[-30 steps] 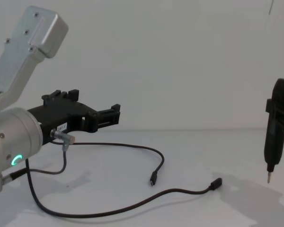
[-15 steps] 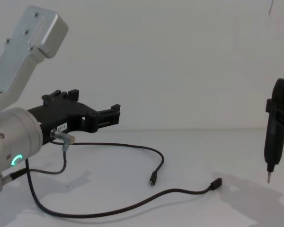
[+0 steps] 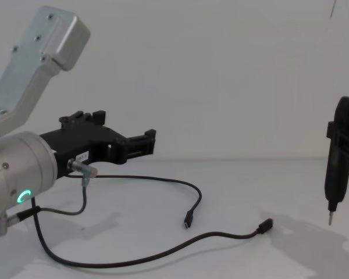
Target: Pick up the data cable with the one hand.
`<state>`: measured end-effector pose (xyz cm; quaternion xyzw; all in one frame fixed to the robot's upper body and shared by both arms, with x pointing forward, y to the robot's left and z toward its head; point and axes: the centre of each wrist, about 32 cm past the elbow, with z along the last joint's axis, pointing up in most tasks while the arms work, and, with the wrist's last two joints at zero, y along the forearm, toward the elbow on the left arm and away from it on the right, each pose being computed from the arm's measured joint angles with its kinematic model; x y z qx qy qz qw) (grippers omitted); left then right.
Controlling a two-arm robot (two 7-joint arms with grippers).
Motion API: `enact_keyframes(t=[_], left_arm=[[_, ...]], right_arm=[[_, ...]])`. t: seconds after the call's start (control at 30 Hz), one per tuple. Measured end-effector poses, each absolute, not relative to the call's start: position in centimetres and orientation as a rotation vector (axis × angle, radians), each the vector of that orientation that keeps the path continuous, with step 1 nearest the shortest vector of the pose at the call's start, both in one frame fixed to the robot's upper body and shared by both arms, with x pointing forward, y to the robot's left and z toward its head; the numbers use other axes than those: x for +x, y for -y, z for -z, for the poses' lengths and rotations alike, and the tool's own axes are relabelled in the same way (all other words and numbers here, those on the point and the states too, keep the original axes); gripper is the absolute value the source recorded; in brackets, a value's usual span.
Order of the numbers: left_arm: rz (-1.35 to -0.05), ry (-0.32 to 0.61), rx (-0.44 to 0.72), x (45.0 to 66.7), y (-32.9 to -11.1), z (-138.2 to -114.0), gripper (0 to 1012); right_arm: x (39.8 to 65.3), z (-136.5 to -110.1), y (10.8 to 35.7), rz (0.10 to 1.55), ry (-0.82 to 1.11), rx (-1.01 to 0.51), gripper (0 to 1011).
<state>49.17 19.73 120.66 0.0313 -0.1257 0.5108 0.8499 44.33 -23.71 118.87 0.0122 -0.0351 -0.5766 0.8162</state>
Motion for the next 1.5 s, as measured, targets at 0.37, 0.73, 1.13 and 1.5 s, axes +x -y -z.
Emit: enact_keyframes(t=[0.37,0.73,1.13,1.5], left_arm=[[-0.942,0.226,0.090,48.6,-19.7,-121.5,1001],[-0.784,0.139,0.164,48.1,-19.9,-122.6,1001],[-0.661,0.024,0.269,49.0,-19.3,-124.0,1001],[-0.600,-0.041,0.335,50.8,-18.1,-124.5,1001]], right_arm=[[44.3,-118.9,23.7,1.229,0.075,0.026,279],[44.3,-118.9,23.7,1.230,0.075,0.026,279],[44.3,-118.9,23.7,1.229,0.075,0.026,279],[44.3,-118.9,23.7,1.229,0.075,0.026,279]])
